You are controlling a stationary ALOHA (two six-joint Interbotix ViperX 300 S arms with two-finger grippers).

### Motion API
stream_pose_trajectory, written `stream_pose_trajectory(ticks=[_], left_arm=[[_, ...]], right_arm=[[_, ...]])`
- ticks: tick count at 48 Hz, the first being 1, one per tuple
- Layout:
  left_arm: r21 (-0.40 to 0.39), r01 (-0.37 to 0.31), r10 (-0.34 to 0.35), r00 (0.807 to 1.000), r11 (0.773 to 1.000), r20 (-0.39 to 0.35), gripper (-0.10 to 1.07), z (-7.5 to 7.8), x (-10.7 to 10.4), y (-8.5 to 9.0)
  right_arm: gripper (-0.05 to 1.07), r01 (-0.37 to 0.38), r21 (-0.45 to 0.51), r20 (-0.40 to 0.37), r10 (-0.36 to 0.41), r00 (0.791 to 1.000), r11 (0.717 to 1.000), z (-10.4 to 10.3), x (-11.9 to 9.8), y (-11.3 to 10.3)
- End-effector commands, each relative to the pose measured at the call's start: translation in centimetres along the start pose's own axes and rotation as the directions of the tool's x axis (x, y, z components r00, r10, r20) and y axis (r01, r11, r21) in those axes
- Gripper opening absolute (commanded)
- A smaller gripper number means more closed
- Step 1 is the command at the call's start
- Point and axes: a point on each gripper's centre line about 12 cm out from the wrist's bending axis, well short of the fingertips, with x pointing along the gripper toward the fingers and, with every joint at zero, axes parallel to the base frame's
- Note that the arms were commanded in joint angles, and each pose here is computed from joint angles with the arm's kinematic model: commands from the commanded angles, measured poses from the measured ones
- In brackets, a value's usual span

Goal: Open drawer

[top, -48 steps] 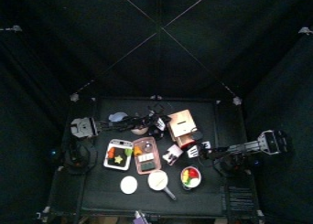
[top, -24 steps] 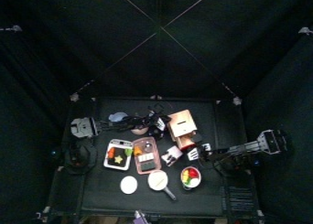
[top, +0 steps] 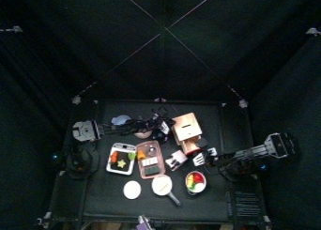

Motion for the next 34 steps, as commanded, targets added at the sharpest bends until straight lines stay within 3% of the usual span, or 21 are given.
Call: stream_pose_trajectory(ticks=[1, 8, 24, 34], left_arm=[[0.008, 0.013, -0.013, 0.999, 1.000, 0.046, 0.59, 2.1, -1.0, -0.5], [0.028, 0.023, -0.025, 0.997, 0.999, 0.071, 0.59, 3.2, -2.0, -0.9], [0.065, 0.032, -0.041, 0.991, 0.997, 0.131, 0.59, 5.0, -4.7, -0.9], [0.078, 0.019, -0.029, 0.991, 0.997, 0.130, 0.59, 4.5, -5.6, -0.1]], right_arm=[[0.82, -0.043, 0.020, 0.019, 0.042, 0.999, 0.999, 0.6, -1.1, 0.6], [0.92, -0.081, 0.057, 0.025, 0.080, 0.996, 0.995, 1.1, -2.1, 0.8], [0.92, -0.140, 0.123, 0.109, 0.127, 0.986, 0.982, 2.9, -5.0, -0.9], [0.92, -0.166, 0.155, 0.182, 0.137, 0.974, 0.974, 4.1, -6.1, -2.2]])
